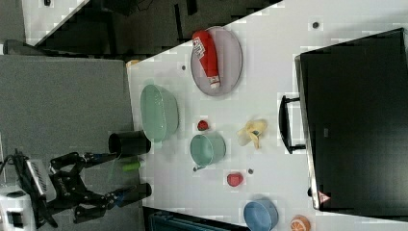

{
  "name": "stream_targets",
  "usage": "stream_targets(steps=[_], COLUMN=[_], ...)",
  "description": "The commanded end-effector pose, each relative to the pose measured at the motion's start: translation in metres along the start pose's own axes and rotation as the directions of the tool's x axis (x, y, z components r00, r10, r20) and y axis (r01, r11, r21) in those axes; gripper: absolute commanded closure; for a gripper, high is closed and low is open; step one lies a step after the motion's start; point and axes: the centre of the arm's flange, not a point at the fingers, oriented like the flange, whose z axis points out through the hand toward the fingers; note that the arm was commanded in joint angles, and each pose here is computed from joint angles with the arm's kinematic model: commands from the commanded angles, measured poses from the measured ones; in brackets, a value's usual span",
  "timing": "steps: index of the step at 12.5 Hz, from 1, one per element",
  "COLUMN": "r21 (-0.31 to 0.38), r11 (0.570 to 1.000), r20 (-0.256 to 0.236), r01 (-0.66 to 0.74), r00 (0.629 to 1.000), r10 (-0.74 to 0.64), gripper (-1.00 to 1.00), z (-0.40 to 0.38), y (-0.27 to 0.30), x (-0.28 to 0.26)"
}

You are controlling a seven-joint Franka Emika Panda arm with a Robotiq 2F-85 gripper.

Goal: Pick banana from table and place on oven.

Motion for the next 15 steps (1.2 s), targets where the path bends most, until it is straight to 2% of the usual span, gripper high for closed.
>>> stream_targets(steps=[1, 4, 9, 15], r21=[-0.112, -0.102, -0.046, -0.109], r11=[0.993, 0.994, 0.998, 0.993], r20=[0.107, 0.094, 0.033, 0.083], r01=[0.034, 0.037, 0.036, 0.043], r00=[0.994, 0.995, 0.999, 0.996], r10=[-0.022, -0.028, -0.035, -0.034], gripper=[-1.00, -1.00, -1.00, -1.00], z=[0.112, 0.184, 0.310, 0.438], y=[-0.028, -0.043, -0.047, -0.030], x=[0.012, 0.024, 0.025, 0.010])
